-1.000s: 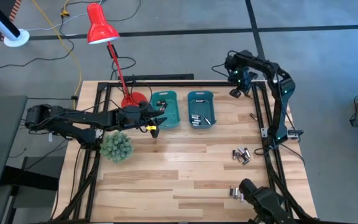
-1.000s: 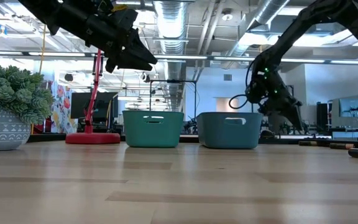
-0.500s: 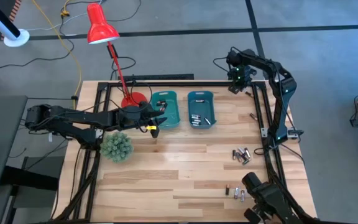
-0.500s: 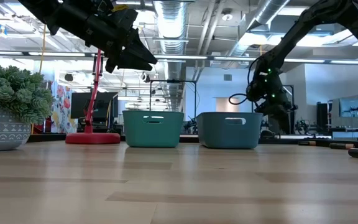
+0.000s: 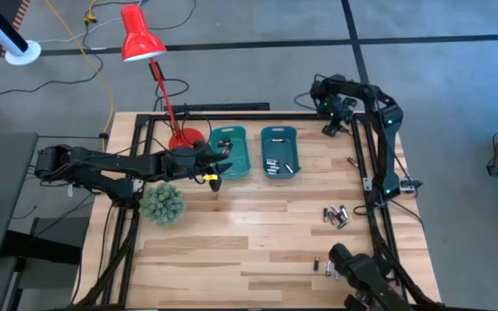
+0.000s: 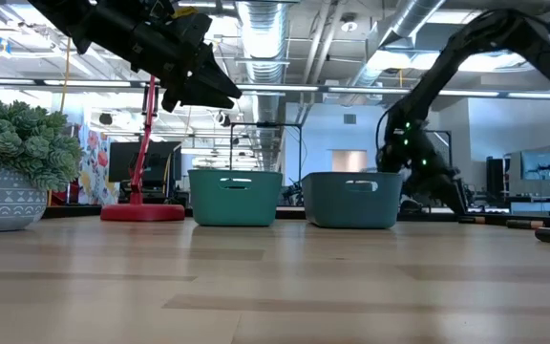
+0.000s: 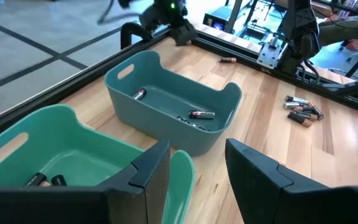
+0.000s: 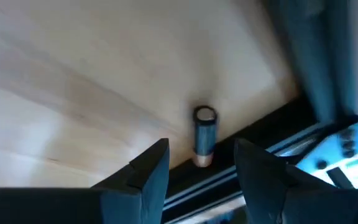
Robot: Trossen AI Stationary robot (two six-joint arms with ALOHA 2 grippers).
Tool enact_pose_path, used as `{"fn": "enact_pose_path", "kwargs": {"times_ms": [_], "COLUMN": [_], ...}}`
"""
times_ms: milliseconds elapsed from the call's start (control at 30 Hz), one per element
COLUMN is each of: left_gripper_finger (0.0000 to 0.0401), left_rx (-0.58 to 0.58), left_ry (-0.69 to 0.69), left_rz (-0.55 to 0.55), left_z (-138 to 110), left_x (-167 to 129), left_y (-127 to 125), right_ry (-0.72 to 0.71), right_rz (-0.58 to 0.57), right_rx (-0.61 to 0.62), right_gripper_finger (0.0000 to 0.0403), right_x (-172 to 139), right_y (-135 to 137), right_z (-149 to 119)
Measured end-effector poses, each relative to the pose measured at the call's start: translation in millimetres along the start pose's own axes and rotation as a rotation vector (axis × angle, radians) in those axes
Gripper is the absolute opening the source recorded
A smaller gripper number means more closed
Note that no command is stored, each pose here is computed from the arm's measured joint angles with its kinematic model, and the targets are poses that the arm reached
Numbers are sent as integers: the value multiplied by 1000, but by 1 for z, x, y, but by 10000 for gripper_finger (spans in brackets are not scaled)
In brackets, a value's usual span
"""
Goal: Sort batteries
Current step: Put the black battery into the green bin
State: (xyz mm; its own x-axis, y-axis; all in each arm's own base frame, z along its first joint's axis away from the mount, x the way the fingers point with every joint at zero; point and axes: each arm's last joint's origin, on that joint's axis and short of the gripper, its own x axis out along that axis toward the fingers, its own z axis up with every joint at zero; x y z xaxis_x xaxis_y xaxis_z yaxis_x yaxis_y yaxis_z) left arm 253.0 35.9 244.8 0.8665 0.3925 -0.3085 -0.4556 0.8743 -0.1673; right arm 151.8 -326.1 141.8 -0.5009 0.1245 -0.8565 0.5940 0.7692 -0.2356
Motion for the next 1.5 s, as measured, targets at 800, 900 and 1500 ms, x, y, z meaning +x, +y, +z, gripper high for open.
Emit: {"fn": "enact_pose_path", "kwargs": {"times_ms": [800,900,1500], "left_gripper_finger": [151,151,151], "left_rx": [-39,-37,-30], "left_ry": [1,1,0], "left_rz": [0,0,0], "left_z": [0,0,0], "left_x": [0,0,0], "left_y": [0,0,0], "right_ry": [269,261,-107], "right_rz": [151,146,117], "right_rx": [-64,-52,109], "right_gripper_finger": [18,18,16], "right_x": [40,36,-56], "right_y": [18,19,8], "right_z": [17,17,-42]}}
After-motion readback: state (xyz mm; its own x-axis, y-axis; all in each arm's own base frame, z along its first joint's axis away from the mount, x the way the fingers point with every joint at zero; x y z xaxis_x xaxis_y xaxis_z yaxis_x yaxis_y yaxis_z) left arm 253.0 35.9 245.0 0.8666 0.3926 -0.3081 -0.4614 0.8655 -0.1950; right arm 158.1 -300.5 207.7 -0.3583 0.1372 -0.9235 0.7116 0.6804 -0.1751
